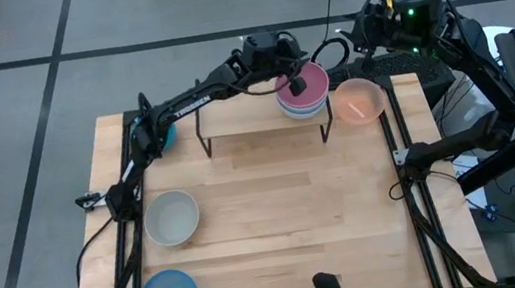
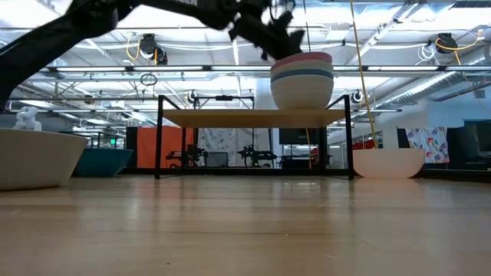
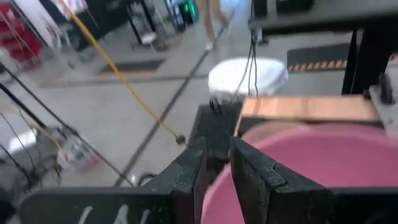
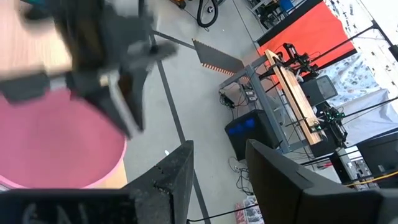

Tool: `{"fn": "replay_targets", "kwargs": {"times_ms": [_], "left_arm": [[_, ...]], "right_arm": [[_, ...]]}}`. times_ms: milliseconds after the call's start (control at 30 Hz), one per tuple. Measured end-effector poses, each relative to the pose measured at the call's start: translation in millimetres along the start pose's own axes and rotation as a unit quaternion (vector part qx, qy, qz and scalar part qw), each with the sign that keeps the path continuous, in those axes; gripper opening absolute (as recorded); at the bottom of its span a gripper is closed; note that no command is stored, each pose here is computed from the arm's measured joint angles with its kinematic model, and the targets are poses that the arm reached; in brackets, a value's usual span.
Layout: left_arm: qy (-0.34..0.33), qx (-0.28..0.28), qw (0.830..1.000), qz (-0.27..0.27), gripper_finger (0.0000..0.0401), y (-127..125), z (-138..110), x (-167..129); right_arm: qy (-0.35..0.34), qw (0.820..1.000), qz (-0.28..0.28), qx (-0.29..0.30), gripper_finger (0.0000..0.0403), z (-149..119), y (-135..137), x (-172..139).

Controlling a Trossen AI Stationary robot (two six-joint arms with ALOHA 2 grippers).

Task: Place and stack bowls onto a shelf
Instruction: Stack the pink bowl on top of the white bowl on the shelf, then put the gray bowl on the shelf

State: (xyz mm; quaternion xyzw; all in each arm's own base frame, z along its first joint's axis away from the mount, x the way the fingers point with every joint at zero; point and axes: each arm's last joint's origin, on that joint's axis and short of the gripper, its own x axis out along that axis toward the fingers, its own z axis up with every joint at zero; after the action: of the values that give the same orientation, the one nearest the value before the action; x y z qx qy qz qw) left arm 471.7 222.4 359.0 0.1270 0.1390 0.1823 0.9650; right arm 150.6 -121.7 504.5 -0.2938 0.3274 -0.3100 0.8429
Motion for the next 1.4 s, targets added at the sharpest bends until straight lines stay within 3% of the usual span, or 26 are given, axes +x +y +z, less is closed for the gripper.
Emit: {"fn": "replay_targets", "kwargs": {"times_ms": [167,300,433,500,633,867,1000,1067,1233,1400], "left_arm": [[-0.011,0.017,1.000,0.012,0.0079,5.4,45.3,-51.2],[0.070,0.047,0.996,0.031,0.0079,-2.6,66.6,-102.6],[0.164,0.074,0.981,0.076,0.0079,-15.9,79.2,-154.4],[0.205,0.060,0.973,0.085,0.0079,-21.4,79.6,-174.9],[0.259,-0.031,0.959,0.108,0.0079,-30.9,78.5,-208.9],[0.369,-0.148,0.900,0.176,0.0079,-50.4,60.4,-235.6],[0.355,-0.275,0.880,0.156,0.0079,-63.5,63.1,-239.6],[0.357,-0.308,0.869,0.150,0.0079,-71.3,63.9,-242.0],[0.378,-0.303,0.864,0.139,0.0079,-96.3,57.0,-238.2],[0.423,-0.289,0.847,0.141,0.0079,-123.7,36.0,-233.7]], "right_arm": [[0.001,1.000,0.000,-0.015,0.0141,-0.1,0.1,0.0],[0.000,1.000,-0.001,-0.020,0.0141,0.1,-0.1,0.0],[0.000,0.999,-0.001,-0.032,0.0141,0.1,-0.1,0.0],[-0.001,0.999,-0.001,-0.035,0.0141,0.1,-0.2,0.0],[-0.001,0.999,-0.001,-0.035,0.0141,0.2,-0.2,0.0],[-0.006,0.999,-0.006,-0.033,0.0141,1.2,-1.2,0.1],[-0.008,0.999,-0.008,-0.031,0.0141,1.5,-1.5,0.1],[-0.008,1.000,-0.008,-0.024,0.0141,1.5,-1.5,0.1],[-0.008,1.000,-0.007,-0.002,0.0141,1.5,-1.4,0.1],[-0.008,1.000,-0.007,0.012,0.0141,1.5,-1.5,0.1]]}}
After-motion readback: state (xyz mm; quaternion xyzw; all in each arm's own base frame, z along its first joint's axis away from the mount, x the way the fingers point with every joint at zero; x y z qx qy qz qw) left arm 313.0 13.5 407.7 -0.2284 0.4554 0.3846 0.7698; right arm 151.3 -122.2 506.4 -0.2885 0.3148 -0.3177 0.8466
